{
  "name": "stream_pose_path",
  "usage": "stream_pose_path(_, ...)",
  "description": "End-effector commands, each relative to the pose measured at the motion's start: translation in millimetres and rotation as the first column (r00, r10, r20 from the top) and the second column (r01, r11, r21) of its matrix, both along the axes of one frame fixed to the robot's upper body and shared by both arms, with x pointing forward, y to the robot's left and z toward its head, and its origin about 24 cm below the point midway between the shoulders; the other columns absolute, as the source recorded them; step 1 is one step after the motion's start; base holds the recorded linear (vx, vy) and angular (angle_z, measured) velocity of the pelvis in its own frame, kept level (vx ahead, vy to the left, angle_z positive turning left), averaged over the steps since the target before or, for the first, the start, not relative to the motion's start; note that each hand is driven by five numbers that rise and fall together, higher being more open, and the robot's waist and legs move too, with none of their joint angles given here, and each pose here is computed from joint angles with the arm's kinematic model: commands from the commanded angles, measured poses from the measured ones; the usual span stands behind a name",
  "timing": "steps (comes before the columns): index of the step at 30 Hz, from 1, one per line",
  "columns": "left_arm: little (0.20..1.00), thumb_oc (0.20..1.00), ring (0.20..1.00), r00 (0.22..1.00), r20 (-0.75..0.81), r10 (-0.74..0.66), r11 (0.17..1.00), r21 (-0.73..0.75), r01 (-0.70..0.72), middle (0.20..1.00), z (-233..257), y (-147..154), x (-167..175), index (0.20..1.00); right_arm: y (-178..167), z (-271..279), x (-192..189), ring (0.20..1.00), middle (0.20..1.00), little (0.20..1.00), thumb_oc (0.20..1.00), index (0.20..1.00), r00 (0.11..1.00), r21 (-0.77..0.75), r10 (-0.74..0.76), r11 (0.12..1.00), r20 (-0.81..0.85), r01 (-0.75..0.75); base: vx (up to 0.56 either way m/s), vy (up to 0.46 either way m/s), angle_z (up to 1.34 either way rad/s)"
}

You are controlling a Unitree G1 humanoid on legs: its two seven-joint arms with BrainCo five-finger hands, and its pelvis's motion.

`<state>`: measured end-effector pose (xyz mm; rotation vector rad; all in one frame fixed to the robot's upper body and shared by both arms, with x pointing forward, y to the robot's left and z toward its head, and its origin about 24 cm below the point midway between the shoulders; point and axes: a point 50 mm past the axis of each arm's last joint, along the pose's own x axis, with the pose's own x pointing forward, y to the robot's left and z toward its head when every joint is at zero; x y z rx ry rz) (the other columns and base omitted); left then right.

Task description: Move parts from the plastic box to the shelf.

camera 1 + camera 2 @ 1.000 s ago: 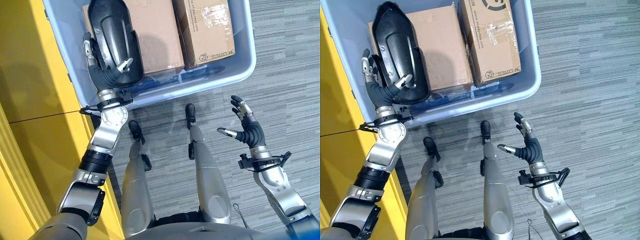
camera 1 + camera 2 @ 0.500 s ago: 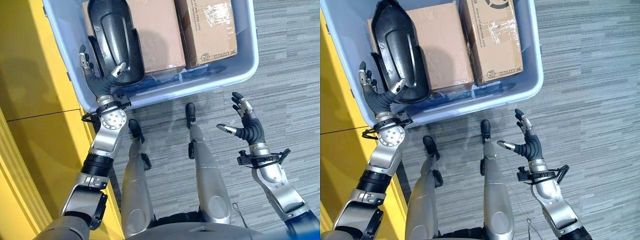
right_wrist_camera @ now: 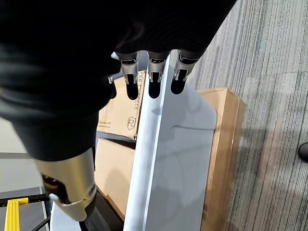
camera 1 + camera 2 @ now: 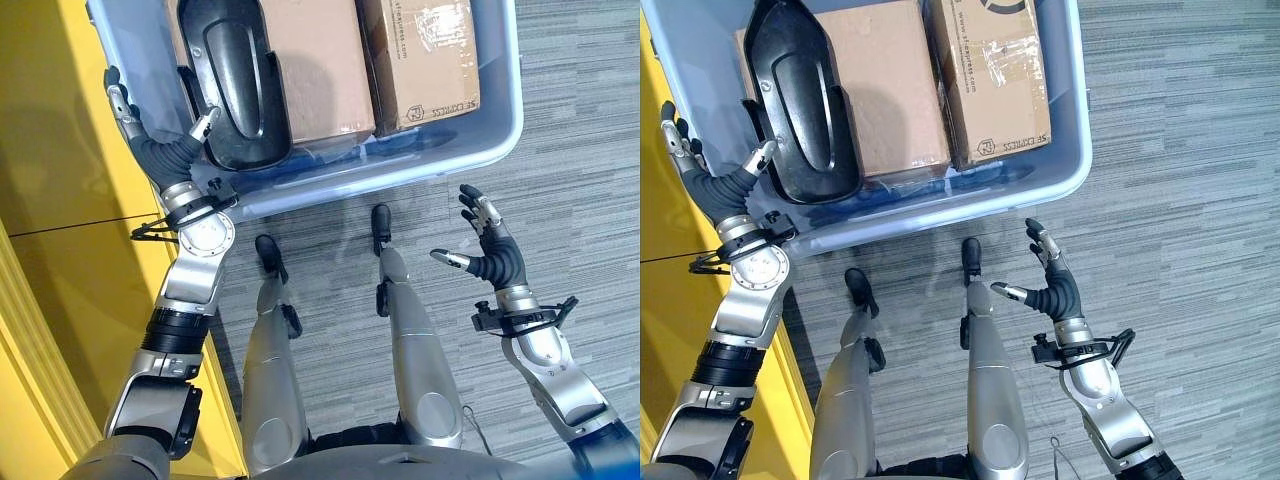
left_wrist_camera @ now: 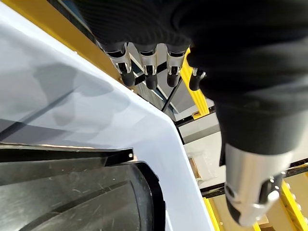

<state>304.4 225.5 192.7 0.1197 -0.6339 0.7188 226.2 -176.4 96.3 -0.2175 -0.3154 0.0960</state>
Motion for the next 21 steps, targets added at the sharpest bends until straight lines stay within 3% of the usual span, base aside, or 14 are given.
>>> stream_pose_path(1,1.0,1.0,1.0,0.995,0.075,0.069,0.996,0.059,-0.074,1.0,19.3,16.3,-4.1,1.0,-0.7,19.1,-0.8,1.0,1.0,1.0,1.0,1.0,0.994,-0.014,0.015,1.0,0.106,-0.013,0.0,0.0,0.0)
stream_pose_path(21,1.0,1.0,1.0,0.995,-0.089,0.047,0.999,0.016,-0.046,1.0,7.6,24.4,28.5,1.0,-2.2,13.3,-1.9,1.0,1.0,1.0,1.0,1.0,0.997,-0.015,0.025,1.0,0.07,-0.024,0.0,0.0,0.0)
